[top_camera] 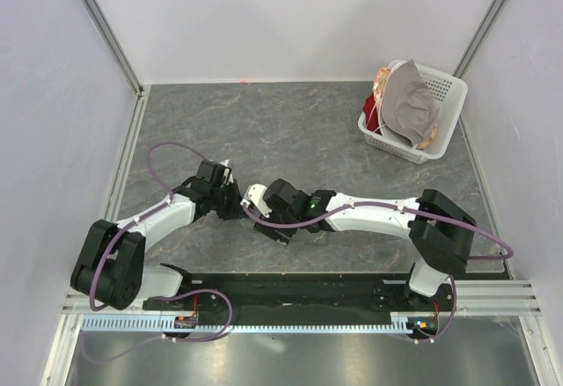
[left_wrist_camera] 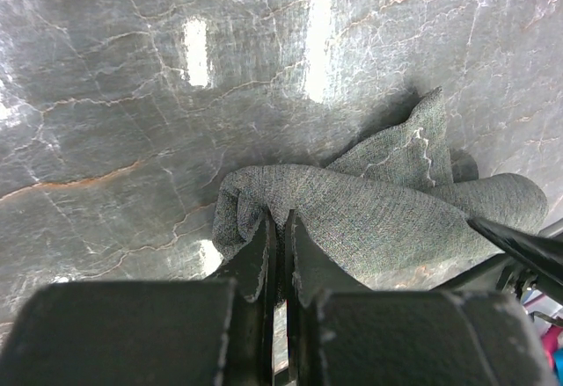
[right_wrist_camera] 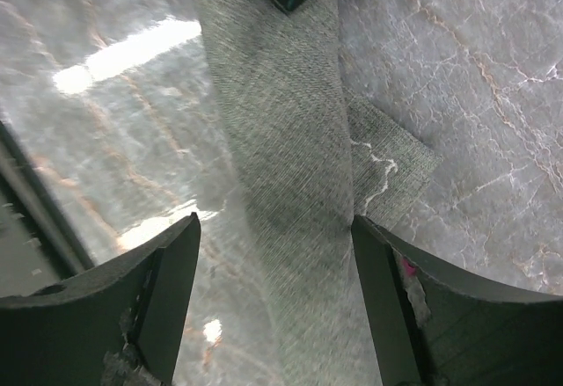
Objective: Fold the napkin, place the utensils inside, and roll it up
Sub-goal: Roll the napkin with the utensil
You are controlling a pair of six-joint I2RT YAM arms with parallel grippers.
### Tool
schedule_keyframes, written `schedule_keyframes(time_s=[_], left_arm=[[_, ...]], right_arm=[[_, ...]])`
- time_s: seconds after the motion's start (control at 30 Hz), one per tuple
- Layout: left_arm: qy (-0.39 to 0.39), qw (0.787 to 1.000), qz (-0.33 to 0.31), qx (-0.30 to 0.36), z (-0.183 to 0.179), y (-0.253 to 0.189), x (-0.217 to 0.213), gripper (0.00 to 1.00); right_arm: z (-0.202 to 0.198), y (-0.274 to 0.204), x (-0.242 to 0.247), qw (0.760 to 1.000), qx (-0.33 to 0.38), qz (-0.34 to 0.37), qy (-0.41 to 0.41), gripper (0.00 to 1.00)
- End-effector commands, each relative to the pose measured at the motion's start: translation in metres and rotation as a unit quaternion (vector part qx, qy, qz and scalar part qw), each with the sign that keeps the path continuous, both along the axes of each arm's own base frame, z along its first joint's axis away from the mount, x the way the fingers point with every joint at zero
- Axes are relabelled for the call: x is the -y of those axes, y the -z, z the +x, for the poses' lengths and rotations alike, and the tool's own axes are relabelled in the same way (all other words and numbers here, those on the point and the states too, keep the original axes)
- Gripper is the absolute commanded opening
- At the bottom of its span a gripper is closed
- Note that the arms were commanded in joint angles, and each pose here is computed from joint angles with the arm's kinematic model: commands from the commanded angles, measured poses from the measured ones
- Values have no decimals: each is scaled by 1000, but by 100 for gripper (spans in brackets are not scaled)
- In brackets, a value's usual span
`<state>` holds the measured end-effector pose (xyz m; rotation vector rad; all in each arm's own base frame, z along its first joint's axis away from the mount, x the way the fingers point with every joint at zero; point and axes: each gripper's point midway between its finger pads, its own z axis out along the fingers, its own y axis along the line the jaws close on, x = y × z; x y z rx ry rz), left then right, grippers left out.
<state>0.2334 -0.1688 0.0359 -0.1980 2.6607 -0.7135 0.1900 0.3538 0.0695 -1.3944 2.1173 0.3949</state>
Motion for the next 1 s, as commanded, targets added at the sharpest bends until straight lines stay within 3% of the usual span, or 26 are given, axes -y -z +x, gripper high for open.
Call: schedule_keyframes(time_s=[0.0, 0.4, 0.57, 0.6, 0.7, 0.73, 0.77, 0.83, 0.97], left_arm=[[15, 1000, 0, -1, 1, -6, 1, 2], [30, 999, -4, 9, 6, -12, 6, 2], [38, 999, -9, 26, 11, -20, 8, 7], [37, 999, -8, 29, 12, -22, 8, 10], [26, 999, -5, 45, 16, -29, 5, 36], [23, 998, -3, 51, 17, -31, 4, 51], [16, 998, 4, 53, 18, -30, 1, 56], [5, 998, 10, 63, 19, -34, -3, 65], [-26, 995, 44, 81, 20, -35, -21, 68]], right_arm=[[14, 15, 2, 999, 37, -29, -1, 78], [12, 41, 5, 998, 20, -56, -23, 75], [4, 52, 5, 998, -34, -42, -35, 66], [3, 54, 5, 998, -45, -38, -37, 64], [-5, 57, 5, 995, -89, -21, -45, 56], [-5, 56, 5, 993, -104, -14, -45, 54], [-8, 56, 5, 992, -120, -8, -44, 53], [-15, 57, 5, 985, -165, 9, -51, 51], [-24, 56, 6, 968, -245, 36, -51, 50]])
